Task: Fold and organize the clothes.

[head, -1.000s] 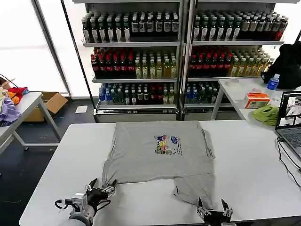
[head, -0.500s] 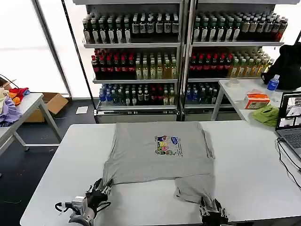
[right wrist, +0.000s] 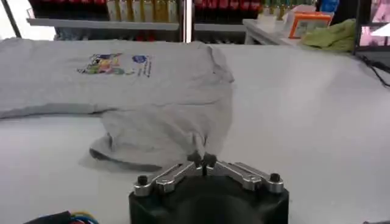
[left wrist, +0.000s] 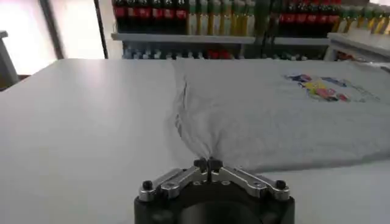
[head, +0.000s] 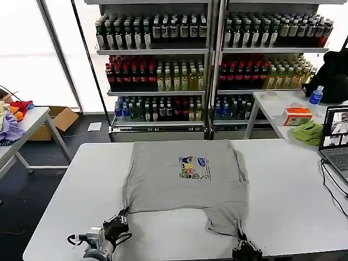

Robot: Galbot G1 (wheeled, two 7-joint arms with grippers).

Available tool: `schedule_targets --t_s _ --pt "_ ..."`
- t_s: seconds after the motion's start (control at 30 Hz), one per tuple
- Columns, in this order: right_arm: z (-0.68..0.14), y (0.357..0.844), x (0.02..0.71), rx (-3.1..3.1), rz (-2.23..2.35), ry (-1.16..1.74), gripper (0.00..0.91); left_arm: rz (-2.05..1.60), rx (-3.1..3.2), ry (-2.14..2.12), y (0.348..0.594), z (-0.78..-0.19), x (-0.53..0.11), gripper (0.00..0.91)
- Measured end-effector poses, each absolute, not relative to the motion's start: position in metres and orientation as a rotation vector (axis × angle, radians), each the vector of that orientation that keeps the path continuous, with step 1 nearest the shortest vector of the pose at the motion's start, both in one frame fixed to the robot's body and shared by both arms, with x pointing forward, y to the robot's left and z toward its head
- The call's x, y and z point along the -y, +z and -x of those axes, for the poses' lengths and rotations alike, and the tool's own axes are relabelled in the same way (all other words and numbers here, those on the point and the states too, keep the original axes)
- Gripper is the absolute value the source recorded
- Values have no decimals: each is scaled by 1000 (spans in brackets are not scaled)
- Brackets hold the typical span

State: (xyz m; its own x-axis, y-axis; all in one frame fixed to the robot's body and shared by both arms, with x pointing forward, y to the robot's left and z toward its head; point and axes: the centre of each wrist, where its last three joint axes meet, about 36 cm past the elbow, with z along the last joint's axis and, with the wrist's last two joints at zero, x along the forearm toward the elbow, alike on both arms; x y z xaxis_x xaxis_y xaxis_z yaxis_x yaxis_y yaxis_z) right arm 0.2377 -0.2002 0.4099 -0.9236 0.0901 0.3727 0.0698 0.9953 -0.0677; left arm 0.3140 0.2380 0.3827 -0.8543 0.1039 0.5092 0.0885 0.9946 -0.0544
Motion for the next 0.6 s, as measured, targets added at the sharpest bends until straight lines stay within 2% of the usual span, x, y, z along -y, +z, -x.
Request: schedule_targets --t_s 0.4,0.6 --pt "-294 433 205 2954 133 81 0 105 2767 137 405 -345 -242 0" --pt "-340 430 215 3013 135 125 0 125 2830 167 412 -375 -244 0"
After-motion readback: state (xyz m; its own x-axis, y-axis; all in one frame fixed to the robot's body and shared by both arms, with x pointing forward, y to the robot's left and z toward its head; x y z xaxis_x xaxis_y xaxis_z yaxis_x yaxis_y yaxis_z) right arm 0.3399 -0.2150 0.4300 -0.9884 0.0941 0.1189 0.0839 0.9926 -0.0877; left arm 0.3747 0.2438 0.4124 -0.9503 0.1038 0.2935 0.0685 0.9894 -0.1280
